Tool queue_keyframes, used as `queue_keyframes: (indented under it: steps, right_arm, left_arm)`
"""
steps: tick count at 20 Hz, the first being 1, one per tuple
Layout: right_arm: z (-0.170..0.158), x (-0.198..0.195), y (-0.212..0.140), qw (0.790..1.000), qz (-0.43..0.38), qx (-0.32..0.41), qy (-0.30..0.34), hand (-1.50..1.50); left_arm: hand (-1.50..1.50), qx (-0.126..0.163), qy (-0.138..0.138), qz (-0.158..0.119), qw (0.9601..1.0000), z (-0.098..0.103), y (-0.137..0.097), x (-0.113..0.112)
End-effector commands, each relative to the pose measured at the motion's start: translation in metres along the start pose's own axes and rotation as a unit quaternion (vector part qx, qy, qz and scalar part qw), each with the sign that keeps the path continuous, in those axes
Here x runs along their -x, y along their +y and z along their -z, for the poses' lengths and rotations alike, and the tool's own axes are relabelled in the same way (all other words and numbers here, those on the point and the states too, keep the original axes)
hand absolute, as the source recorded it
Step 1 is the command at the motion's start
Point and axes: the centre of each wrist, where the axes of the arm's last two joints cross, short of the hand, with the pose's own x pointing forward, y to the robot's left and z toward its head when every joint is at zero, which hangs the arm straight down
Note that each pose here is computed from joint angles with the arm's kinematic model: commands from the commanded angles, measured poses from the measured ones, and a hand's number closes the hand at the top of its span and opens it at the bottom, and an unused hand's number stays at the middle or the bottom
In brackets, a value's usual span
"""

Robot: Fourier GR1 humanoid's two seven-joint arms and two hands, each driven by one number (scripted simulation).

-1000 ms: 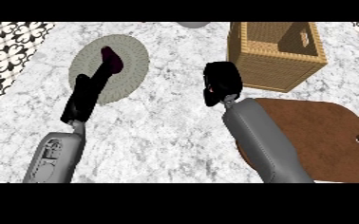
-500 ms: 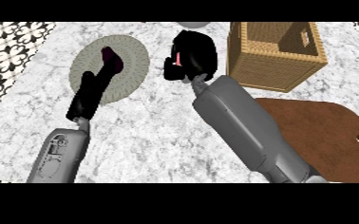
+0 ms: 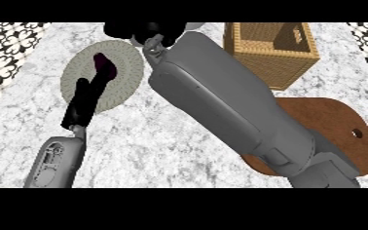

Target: Pick the cupcake from the cutting board and place it in the basket

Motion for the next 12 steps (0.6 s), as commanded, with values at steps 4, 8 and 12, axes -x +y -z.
queue_keyframes:
  steps: [4,8,12]
  right_arm:
    - [0.014,-0.068,-0.041,0.999,0.037,0.027,0.025,1.5]
    - [0.033,-0.068,-0.049,0.998,0.018,0.056,0.028,1.5]
    - [0.051,-0.061,-0.062,0.989,-0.107,0.064,0.075,1.5]
  left_arm:
    - [0.0,-0.02,0.006,-0.016,0.9996,-0.001,-0.006,-0.001]
    - [0.0,-0.029,0.006,-0.009,0.9995,0.0,0.005,0.002]
    - [0.0,-0.038,0.015,-0.008,0.9992,-0.009,0.022,0.017]
